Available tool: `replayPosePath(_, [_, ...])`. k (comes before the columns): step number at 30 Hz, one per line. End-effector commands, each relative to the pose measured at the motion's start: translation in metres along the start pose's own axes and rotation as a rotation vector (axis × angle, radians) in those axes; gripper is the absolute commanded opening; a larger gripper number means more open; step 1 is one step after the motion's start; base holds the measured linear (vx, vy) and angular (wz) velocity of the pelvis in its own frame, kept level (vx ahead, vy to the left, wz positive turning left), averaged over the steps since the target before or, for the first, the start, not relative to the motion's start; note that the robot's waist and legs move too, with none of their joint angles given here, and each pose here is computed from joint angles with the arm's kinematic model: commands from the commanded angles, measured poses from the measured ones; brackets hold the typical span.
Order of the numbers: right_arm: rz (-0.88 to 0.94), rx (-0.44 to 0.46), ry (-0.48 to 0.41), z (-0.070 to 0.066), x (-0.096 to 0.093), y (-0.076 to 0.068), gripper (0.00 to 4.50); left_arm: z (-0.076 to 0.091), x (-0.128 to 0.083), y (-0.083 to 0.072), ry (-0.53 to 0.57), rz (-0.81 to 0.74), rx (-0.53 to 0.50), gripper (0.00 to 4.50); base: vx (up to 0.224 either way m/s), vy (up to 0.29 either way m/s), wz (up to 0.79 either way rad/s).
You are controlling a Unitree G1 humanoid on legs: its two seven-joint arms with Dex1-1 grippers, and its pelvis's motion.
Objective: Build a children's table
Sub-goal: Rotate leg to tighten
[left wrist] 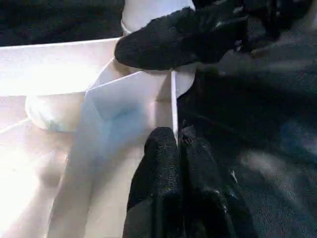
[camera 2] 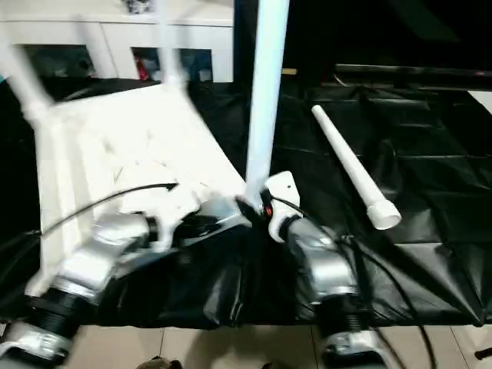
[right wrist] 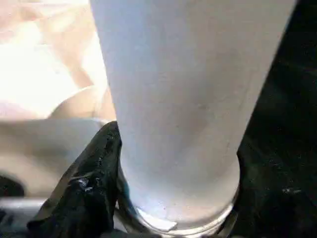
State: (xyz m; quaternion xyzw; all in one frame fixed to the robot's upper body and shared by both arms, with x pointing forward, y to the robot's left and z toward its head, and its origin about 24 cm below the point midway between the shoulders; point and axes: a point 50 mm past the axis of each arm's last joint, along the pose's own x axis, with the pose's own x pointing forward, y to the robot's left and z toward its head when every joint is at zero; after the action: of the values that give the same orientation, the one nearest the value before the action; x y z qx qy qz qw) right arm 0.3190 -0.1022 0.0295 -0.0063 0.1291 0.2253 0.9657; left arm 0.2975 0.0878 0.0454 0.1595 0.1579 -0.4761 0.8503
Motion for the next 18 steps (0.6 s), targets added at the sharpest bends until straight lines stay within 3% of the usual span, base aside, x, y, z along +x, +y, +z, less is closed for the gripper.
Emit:
replayPosePath(1, [0.106,0.038,0.098,-0.019,0.01,0.037,3.07,0.025,0.025,-0.038,-0.092,-0.165,0.049,0.0,0.0,0.0,0.0])
replayPosePath(2, [0.097,0.053,0.089,-0.018,0.01,0.037,3.42,0.025,0.025,-0.039,-0.092,-0.168,0.051,0.0,0.0,0.0,0.0])
replayPosePath(6, [0.115,0.053,0.075,-0.014,0.009,0.031,3.54,0.021,0.022,-0.035,-0.079,-0.168,0.077,0.0,0.0,0.0,0.0])
replayPosePath(9, [0.19,-0.05,0.063,-0.008,0.004,0.018,3.68,0.014,0.009,-0.026,-0.054,-0.206,0.121,0.0,0.0,0.0,0.0])
replayPosePath(13, [0.273,-0.098,0.069,-0.007,0.0,0.012,3.68,0.009,0.001,-0.022,-0.038,-0.241,0.143,0.0,0.0,0.0,0.0])
replayPosePath(18, [0.568,-0.203,0.137,-0.006,-0.018,0.003,3.68,0.004,-0.017,-0.005,-0.019,-0.289,0.156,0.0,0.0,0.0,0.0])
